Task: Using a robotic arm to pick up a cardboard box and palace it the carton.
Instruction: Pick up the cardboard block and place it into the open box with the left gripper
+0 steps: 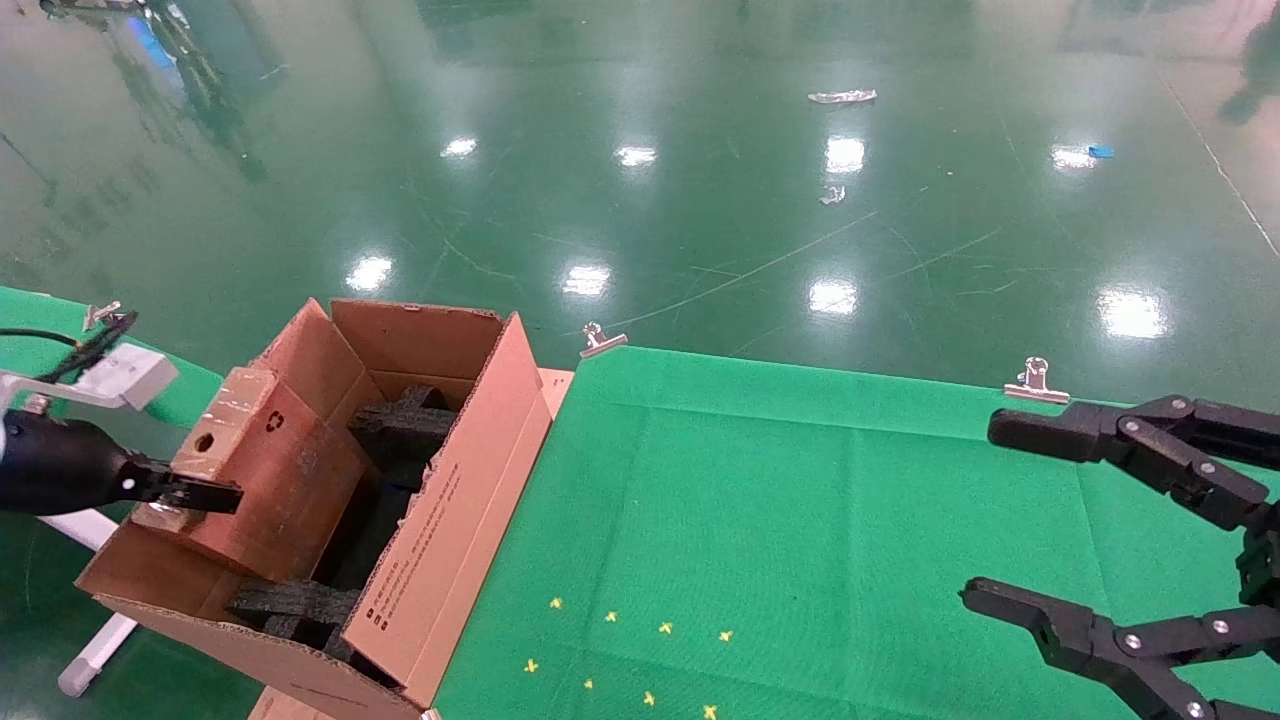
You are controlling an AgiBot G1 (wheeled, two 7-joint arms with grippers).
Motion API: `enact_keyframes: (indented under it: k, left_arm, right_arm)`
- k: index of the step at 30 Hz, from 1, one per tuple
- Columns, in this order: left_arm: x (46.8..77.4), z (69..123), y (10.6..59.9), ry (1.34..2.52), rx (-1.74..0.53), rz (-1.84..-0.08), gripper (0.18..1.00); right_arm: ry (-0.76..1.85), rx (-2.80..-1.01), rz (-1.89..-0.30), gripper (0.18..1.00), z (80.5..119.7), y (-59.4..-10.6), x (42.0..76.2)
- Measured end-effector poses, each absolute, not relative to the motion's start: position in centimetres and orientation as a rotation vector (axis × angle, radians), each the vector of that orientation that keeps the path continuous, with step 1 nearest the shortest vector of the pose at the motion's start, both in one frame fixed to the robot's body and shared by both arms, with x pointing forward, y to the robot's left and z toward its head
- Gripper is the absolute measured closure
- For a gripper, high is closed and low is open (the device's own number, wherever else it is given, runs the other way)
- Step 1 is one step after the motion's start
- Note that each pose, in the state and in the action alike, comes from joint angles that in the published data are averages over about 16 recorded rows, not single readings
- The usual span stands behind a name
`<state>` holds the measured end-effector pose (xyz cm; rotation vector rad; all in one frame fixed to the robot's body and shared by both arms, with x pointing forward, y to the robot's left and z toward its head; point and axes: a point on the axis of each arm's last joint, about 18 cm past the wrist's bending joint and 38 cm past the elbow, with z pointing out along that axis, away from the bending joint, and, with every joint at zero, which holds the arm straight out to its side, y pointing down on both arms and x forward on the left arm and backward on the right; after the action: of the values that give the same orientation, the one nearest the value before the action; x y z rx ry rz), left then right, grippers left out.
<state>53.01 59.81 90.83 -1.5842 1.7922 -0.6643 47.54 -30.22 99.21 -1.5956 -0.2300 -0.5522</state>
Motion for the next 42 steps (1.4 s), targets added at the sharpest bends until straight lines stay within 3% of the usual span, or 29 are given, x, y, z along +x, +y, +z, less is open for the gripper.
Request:
enact_keyframes:
  k: [11,17,29,42]
  left_arm:
    - [55.8,86.4,59.4,1.855,-1.629,-0.590,0.878]
    - [57.4,84.2,58.6,1.900,-1.642,-0.572,0.896]
    - [58.6,83.0,58.1,1.928,-1.645,-0.575,0.916]
    - [58.8,85.3,58.6,1.899,-1.609,-0.614,0.815]
  right_arm:
    - [-0.230,-1.596,-0.552,0.327,99.2,-30.2,47.5]
    - [-0.230,-1.596,-0.552,0.245,99.2,-30.2,47.5]
    - [-0.230,-1.596,-0.552,0.181,99.2,-30.2,47.5]
    - [-0.230,-1.596,-0.552,0.179,99.2,-30.2,47.5]
